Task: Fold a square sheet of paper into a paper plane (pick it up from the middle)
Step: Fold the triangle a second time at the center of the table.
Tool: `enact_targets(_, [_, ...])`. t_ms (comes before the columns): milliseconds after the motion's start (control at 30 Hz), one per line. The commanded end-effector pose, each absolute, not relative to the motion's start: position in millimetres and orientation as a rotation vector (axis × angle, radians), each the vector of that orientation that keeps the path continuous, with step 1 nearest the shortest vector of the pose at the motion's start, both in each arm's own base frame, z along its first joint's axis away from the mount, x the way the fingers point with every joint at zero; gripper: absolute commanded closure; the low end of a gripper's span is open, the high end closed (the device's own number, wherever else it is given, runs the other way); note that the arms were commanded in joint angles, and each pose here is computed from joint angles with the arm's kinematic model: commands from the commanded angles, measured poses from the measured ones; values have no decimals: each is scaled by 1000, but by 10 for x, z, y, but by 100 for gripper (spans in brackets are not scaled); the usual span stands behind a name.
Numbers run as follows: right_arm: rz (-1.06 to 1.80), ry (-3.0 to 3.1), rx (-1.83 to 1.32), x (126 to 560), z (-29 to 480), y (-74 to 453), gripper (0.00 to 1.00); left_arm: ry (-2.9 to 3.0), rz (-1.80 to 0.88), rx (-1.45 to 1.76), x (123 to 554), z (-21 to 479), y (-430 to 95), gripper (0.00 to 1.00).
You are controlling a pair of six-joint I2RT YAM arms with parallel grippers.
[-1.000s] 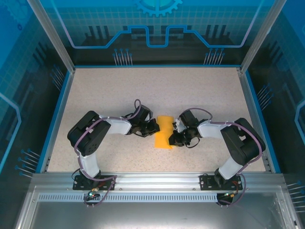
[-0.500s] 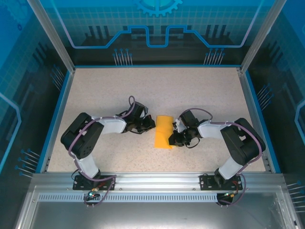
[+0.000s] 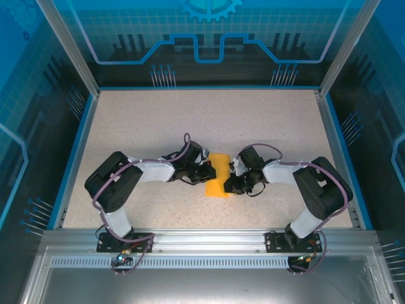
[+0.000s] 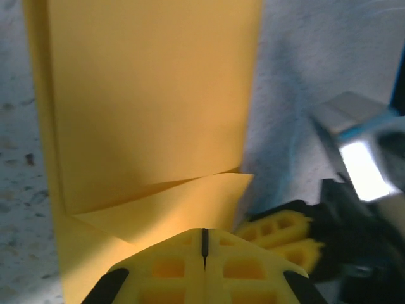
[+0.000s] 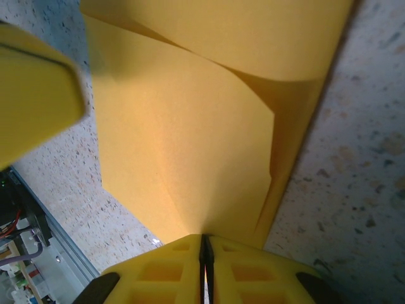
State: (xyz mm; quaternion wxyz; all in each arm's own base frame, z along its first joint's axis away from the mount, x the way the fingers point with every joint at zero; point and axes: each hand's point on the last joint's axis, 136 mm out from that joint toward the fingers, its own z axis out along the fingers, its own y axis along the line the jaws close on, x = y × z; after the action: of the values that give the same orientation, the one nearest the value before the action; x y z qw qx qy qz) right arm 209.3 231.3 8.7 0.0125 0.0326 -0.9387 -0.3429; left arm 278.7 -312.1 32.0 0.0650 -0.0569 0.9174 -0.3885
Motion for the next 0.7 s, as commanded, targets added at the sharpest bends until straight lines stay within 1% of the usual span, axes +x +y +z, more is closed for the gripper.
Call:
enact_targets(0, [-990,-2936,60,2025,48,2208,87,2815,-1117,-178,2760,158,-3066,100])
enact_targets(133, [-1044,-2964,125,2083,290,2338,85,2845,-1057,-203,2741,54,-2994,100])
enact_targets(300, [-1062,-2986,155,2164,392,2497,85,2843,-1055,-204,2744,53,-2992,100])
enact_targets(567, [-1026,-2963,197,2289,260,2756,86,2844,-1071,-212,2750,44,-3012,100])
enact_targets(667, [-968,-2967,178,2286,122,2718,86,2843,-1076,-213,2739,42,-3012,100])
